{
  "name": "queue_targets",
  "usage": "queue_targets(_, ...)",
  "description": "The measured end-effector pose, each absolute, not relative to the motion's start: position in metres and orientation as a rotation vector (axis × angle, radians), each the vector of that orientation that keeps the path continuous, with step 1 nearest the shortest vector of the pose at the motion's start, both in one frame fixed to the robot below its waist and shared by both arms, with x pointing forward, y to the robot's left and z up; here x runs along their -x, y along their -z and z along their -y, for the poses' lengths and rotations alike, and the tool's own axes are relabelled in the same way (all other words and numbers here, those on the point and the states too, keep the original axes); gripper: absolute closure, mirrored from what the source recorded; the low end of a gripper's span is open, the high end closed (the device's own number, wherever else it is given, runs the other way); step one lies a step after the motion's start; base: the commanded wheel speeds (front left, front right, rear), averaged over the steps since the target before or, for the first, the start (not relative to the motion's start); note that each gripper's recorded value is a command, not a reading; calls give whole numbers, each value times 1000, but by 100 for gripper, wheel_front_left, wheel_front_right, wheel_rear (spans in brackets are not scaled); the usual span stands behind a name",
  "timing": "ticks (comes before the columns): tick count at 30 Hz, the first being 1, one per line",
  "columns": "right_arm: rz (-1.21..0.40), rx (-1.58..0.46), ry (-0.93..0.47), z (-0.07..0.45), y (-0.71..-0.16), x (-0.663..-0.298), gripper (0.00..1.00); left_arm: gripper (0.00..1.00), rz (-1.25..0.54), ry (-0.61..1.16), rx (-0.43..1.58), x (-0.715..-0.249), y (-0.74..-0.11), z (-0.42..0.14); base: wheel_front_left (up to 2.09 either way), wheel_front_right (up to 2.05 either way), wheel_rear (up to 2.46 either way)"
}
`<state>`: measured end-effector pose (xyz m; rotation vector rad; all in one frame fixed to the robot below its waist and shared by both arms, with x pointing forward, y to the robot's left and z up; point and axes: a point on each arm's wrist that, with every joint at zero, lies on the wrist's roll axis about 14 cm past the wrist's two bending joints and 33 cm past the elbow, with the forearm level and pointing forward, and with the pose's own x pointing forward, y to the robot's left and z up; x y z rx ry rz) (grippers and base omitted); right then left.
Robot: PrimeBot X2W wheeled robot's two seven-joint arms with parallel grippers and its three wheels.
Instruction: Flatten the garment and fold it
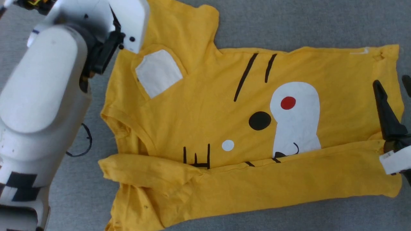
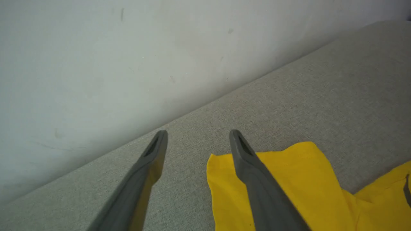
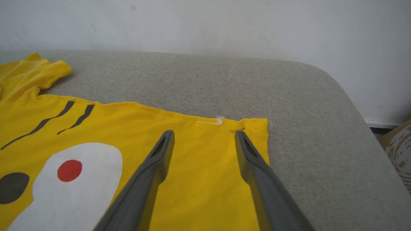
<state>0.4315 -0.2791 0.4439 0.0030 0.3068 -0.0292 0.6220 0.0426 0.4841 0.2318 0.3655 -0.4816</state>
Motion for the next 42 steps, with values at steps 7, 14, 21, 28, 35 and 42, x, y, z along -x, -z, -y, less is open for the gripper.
queue_targets(7, -366, 1, 85, 297, -421, -424, 0, 0, -554, 504, -260, -633, -420, -35, 0, 0, 0)
queue_targets(14, -400, 6, 119, 308, -409, -417, 0, 100, -686, 502, -279, -634, -375, -37, 0, 0, 0)
queue_targets(21, -352, 17, 105, 314, -426, -433, 0, 100, -673, 508, -245, -636, -377, -35, 0, 0, 0)
queue_targets(28, -340, 49, 33, 318, -464, -473, 0, 100, -662, 505, -231, -627, -389, -39, 0, 0, 0)
queue_targets(35, -560, 84, 27, 333, -426, -481, 0, 100, -651, 497, -214, -623, -390, -43, 0, 0, 0)
queue_targets(42, -678, 58, 28, 335, -382, -481, 0, 100, -655, 485, -181, -621, -381, -46, 0, 0, 0)
